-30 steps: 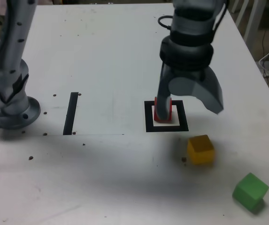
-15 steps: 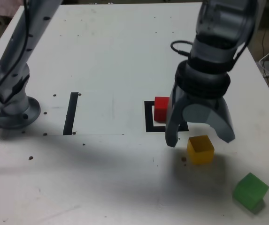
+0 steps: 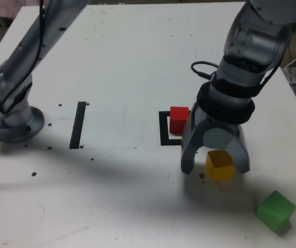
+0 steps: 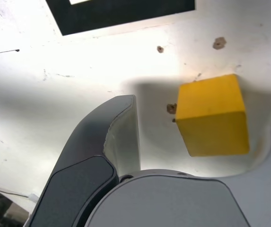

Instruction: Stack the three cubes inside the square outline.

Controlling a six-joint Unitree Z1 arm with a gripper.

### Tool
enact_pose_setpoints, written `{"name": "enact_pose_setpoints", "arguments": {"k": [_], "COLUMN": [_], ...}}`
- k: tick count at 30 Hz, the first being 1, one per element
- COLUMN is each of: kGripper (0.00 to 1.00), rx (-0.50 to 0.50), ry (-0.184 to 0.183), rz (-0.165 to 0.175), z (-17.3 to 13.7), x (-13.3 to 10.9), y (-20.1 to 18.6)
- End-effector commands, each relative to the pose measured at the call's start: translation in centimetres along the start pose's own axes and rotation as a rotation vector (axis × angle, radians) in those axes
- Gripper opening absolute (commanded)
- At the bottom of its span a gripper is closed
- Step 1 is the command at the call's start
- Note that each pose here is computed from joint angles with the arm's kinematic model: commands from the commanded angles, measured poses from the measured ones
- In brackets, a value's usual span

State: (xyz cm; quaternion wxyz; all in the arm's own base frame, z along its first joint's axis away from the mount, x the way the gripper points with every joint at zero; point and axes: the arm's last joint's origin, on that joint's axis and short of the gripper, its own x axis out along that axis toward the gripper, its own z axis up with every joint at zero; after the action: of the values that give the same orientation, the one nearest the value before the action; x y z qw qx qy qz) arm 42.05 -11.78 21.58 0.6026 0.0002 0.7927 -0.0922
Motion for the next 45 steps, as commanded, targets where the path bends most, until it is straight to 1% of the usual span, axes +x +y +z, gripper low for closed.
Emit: {"name": "enact_pose_setpoints", "arguments": {"k": [1, 3, 5, 8, 28, 30, 35, 41, 45], "kGripper": [0.58, 0.46, 0.37, 0.29, 0.28, 0.28, 0.28, 0.28, 0.28], "rx": [-0.004, -0.005, -0.005, -0.005, -0.008, -0.009, -0.015, -0.028, -0.042], "ry": [0.007, 0.008, 0.006, 0.003, 0.009, 0.008, -0.003, -0.032, -0.05], "rz": [0.004, 0.009, 0.012, 0.015, 0.02, 0.027, 0.062, 0.107, 0.121], "z": [0.1, 0.1, 0.1, 0.1, -0.2, -0.4, -1.7, -4.5, -6.4], "x": [0.1, 0.1, 0.1, 0.0, -0.1, -0.3, -1.7, -4.3, -5.9], "y": [0.1, 0.1, 0.1, 0.1, 0.2, 0.2, 0.2, 0.4, 0.9]}}
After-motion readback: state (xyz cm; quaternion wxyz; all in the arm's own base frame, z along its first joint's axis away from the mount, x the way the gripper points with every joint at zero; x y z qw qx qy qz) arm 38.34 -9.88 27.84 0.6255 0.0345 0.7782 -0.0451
